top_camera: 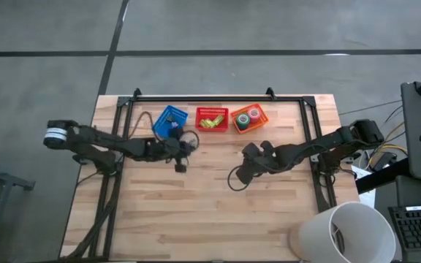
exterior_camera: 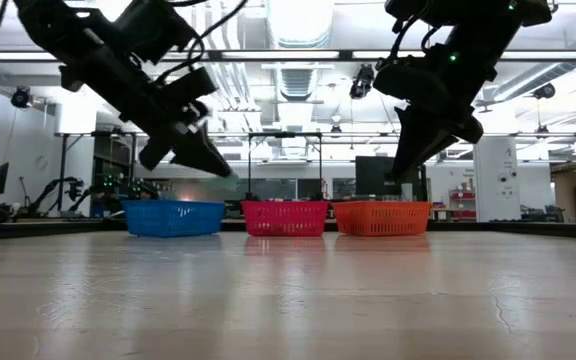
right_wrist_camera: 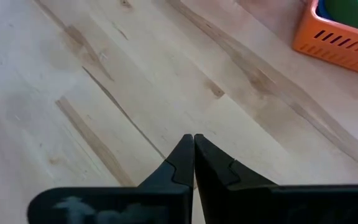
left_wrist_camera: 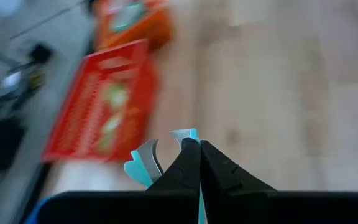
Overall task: Pick and place Stapler, Stapler remover, tape
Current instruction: Put the purple staple remover into the blue bin, then return to Home Position
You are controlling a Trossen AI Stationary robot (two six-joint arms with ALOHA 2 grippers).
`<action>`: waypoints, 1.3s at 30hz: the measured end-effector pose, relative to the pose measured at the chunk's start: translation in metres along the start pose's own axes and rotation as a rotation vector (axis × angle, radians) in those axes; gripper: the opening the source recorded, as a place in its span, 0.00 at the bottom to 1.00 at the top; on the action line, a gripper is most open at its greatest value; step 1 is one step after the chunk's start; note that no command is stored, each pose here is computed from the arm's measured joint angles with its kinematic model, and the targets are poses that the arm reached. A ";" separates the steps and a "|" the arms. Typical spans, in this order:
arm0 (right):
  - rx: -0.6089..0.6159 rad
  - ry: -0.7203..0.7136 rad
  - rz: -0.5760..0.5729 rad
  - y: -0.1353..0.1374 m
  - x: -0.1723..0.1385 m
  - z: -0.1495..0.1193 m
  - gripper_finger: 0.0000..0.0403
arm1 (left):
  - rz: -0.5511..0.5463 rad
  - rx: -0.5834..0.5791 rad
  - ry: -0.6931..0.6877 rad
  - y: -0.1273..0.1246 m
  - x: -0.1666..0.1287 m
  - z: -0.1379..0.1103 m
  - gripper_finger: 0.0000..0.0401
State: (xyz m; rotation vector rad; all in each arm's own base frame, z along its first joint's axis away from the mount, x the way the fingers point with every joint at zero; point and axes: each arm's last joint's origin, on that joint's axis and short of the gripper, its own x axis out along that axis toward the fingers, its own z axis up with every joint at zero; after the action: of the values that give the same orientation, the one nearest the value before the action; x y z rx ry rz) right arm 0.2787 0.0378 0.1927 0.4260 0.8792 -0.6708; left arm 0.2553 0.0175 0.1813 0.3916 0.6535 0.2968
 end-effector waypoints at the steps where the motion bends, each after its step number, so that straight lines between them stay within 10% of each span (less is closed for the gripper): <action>1: 0.001 -0.001 0.002 0.000 0.000 0.000 0.02 | 0.036 -0.017 0.002 0.005 -0.004 -0.003 0.00; 9: 0.003 -0.010 0.011 0.001 0.001 0.000 0.02 | 0.504 -0.228 0.119 0.043 -0.024 -0.039 0.00; 22: -0.004 -0.039 0.008 0.001 0.002 0.001 0.02 | 0.418 -0.519 0.146 0.078 -0.019 -0.082 0.05; 30: -0.054 -0.085 0.006 0.001 0.004 0.001 0.02 | 0.245 -0.539 0.025 0.076 -0.017 -0.074 0.21; 39: -0.287 -0.289 0.162 0.001 0.022 -0.007 0.02 | -0.252 -0.542 -0.384 0.057 -0.023 -0.050 0.18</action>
State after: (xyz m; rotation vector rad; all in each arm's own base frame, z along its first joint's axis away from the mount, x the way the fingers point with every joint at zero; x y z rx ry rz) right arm 0.2852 0.0352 0.1711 0.1352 0.6449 -0.4351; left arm 0.1982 0.0721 0.1822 -0.1546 0.2224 0.1422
